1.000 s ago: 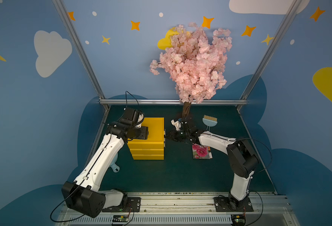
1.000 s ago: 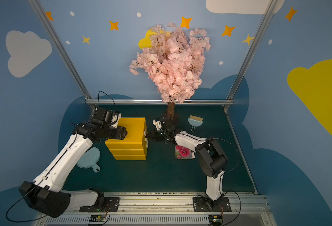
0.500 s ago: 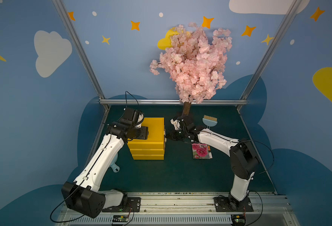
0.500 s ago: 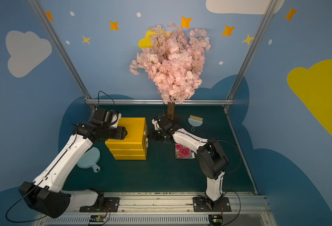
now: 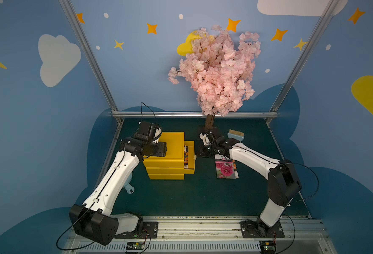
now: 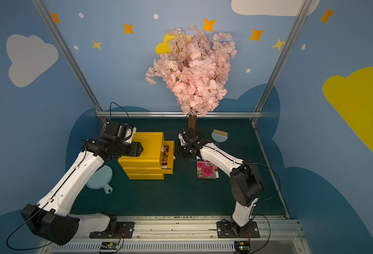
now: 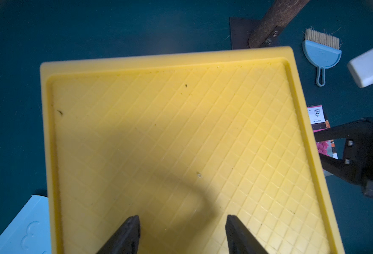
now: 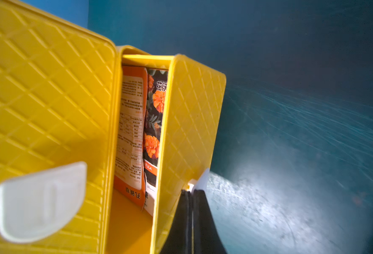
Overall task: Take the seed bags out of the drawer
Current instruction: Open the drawer in the storage box.
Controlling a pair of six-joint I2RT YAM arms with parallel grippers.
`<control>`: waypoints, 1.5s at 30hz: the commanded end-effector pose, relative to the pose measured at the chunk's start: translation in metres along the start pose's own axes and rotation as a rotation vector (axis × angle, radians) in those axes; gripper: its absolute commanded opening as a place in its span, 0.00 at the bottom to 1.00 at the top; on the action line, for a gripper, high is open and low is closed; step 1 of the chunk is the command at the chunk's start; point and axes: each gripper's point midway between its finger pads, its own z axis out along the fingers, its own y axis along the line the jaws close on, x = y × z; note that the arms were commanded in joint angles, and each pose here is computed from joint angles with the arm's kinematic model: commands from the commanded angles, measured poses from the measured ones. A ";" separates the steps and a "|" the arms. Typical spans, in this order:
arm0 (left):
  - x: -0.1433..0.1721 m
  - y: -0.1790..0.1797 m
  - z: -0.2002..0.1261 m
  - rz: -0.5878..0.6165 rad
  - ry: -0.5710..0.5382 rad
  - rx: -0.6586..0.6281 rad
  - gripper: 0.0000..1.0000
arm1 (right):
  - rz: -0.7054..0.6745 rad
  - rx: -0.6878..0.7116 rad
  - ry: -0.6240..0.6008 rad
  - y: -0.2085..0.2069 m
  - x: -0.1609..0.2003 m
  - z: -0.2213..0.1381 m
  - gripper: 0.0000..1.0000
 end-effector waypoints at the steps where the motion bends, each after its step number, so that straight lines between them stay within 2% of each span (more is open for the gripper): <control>1: 0.029 0.003 0.010 -0.026 0.116 -0.002 0.66 | -0.014 -0.007 0.006 -0.006 0.005 -0.021 0.00; 14: 0.028 0.003 0.010 -0.026 0.112 0.001 0.66 | 0.035 0.001 -0.020 -0.036 -0.001 -0.043 0.00; 45: 0.029 0.002 0.010 -0.027 0.120 0.007 0.66 | 0.020 0.073 -0.024 -0.058 -0.016 -0.038 0.00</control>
